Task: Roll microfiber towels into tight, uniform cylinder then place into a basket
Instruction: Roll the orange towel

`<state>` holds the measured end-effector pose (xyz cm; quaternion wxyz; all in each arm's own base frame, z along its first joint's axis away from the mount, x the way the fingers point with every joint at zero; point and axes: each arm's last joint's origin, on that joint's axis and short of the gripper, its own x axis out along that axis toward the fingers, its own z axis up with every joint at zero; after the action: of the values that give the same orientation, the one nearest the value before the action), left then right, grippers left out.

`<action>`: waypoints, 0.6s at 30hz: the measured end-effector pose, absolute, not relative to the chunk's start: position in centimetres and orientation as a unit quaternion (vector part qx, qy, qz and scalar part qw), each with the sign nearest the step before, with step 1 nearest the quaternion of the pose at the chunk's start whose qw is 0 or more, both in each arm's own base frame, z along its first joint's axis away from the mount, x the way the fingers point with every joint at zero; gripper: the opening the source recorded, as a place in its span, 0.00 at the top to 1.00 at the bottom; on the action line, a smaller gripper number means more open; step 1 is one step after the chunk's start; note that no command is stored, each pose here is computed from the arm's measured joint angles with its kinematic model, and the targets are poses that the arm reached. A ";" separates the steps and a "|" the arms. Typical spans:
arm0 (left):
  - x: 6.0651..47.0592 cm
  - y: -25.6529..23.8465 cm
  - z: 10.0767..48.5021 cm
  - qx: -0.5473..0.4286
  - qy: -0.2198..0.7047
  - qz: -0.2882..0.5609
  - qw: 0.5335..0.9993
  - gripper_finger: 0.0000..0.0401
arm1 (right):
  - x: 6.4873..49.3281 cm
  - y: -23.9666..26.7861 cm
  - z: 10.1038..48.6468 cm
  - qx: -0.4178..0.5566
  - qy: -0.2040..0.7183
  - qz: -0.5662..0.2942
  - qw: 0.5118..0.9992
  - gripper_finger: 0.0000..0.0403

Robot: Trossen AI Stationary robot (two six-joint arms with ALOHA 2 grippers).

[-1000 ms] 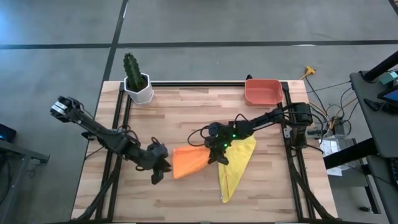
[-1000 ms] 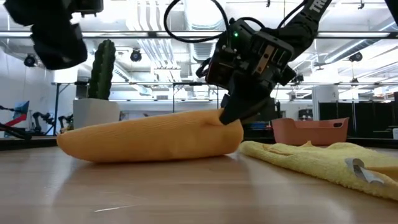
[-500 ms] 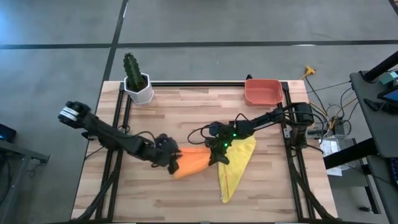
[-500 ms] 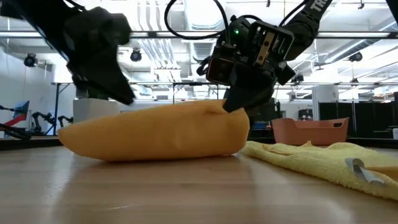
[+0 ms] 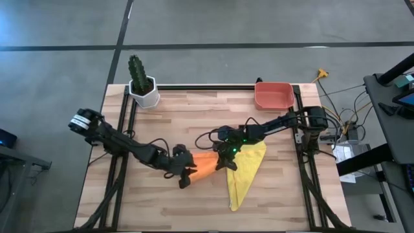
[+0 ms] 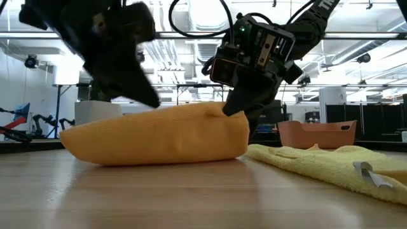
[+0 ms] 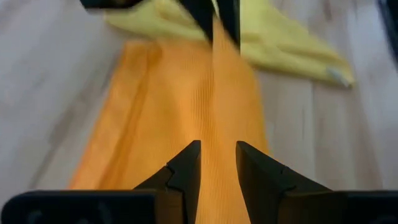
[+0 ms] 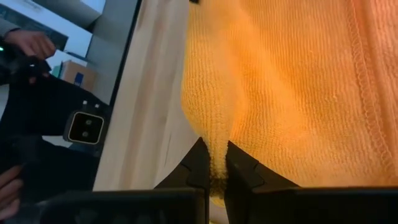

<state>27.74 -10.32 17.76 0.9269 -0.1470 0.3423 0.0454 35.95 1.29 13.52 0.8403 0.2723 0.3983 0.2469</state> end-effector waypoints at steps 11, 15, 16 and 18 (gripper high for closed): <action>27.6 -10.5 13.3 -0.182 0.422 0.055 0.886 0.79 | 35.8 1.1 14.5 0.250 0.387 0.246 0.853 0.96; 27.7 -11.0 13.0 -0.194 0.438 0.027 0.877 0.79 | 35.5 0.8 14.8 0.228 0.397 0.192 0.868 0.96; 27.6 -11.2 13.0 -0.197 0.439 0.023 0.876 0.79 | 35.3 0.7 14.8 0.223 0.404 0.175 0.870 0.96; 27.4 -11.4 13.0 -0.199 0.441 0.021 0.875 0.79 | 35.1 0.6 14.6 0.217 0.420 0.150 0.869 0.96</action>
<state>27.37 -11.43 12.98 0.8748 -0.1994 0.4410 0.0209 35.07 0.61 14.60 0.8686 0.2166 0.4197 0.1499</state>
